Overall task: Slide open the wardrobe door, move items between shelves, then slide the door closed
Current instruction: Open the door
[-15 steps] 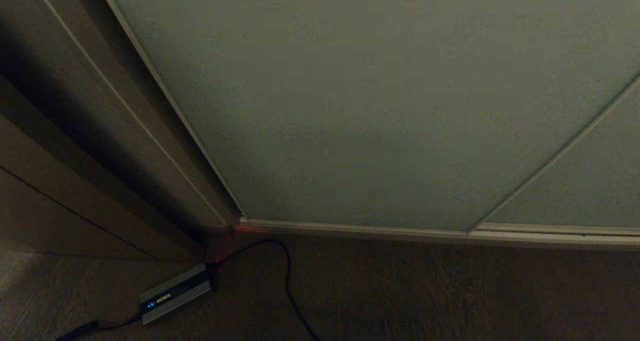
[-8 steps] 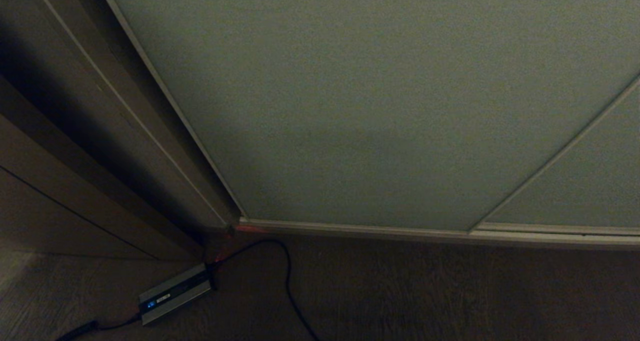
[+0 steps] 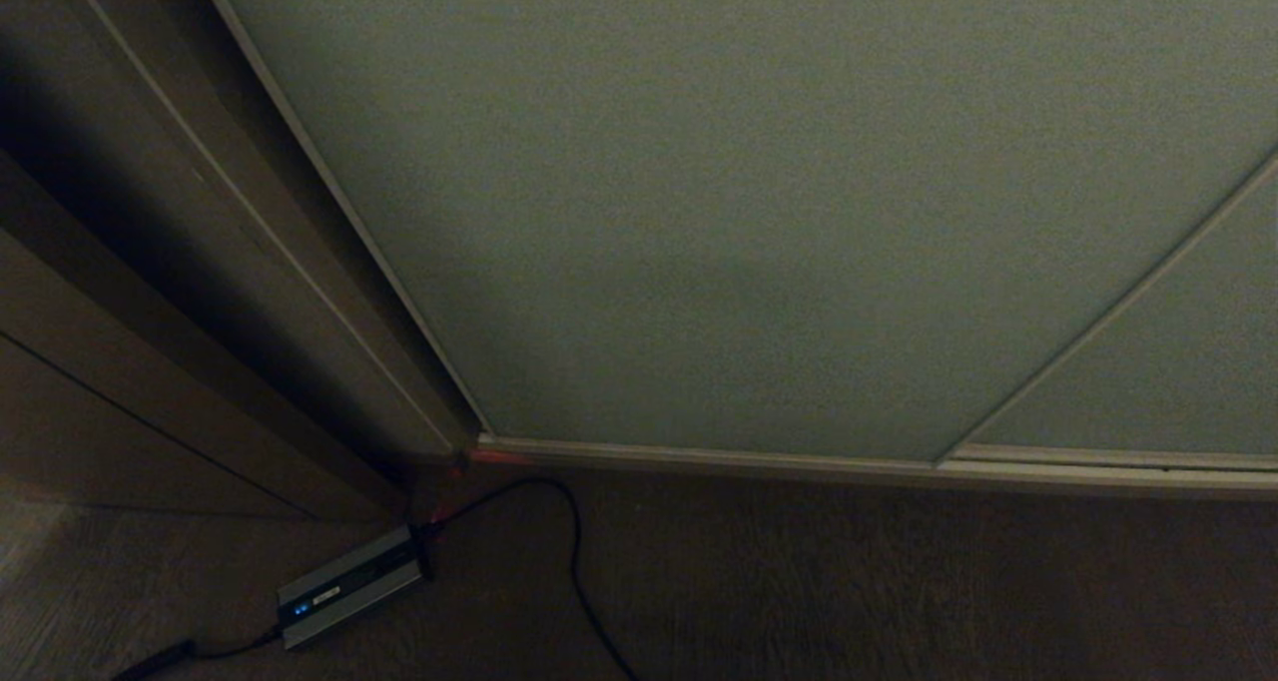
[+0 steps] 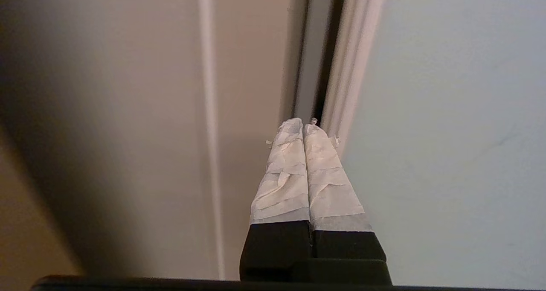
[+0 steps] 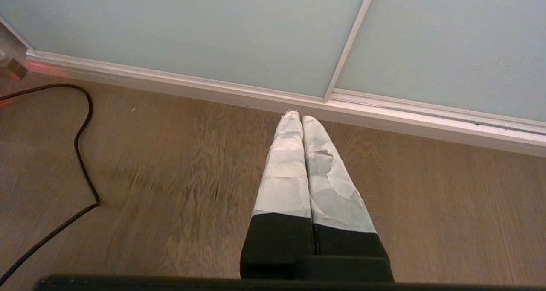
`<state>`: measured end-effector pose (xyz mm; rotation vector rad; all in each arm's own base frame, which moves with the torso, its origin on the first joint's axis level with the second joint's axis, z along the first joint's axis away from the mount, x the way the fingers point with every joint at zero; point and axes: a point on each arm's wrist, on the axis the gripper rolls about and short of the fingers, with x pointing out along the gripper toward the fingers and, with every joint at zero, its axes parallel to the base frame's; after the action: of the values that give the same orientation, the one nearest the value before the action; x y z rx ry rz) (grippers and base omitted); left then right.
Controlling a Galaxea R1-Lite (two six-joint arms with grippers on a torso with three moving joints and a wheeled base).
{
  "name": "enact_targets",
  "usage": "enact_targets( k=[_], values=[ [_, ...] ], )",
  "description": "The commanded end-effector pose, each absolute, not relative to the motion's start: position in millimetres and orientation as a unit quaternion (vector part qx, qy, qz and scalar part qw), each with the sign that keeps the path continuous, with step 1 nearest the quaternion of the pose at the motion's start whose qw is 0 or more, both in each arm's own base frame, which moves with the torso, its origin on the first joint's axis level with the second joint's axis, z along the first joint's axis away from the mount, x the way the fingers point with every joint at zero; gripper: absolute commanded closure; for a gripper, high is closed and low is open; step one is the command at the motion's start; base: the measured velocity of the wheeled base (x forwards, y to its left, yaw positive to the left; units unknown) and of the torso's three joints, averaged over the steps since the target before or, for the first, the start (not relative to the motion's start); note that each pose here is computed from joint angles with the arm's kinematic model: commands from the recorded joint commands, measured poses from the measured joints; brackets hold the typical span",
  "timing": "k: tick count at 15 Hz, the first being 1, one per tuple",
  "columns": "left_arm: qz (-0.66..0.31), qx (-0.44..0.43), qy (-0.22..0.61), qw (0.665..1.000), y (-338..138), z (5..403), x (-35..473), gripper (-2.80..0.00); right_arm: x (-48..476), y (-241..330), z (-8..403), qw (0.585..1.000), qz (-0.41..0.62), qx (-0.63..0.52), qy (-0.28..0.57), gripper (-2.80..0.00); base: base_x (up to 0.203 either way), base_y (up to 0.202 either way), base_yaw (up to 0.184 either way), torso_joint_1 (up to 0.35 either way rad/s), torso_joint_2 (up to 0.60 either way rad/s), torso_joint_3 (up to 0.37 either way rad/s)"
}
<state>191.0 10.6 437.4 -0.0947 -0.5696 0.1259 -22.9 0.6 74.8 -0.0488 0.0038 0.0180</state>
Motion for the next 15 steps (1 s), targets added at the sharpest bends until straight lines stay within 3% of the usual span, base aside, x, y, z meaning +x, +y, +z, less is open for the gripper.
enact_targets(
  k=[1, 15],
  values=[
    [0.061, -0.046, -0.277, 0.958, 11, 437, 204, 0.00, -23, 1, 74, 1.000, 0.009, -0.024, 0.004, 0.00, 0.000, 0.000, 0.000, 0.000, 0.00, 0.000],
    [0.041, -0.035, -0.266, 0.963, 12, 445, 241, 0.00, -23, 1, 74, 1.000, 0.009, -0.024, 0.004, 0.00, 0.000, 0.000, 0.000, 0.000, 0.00, 0.000]
  ],
)
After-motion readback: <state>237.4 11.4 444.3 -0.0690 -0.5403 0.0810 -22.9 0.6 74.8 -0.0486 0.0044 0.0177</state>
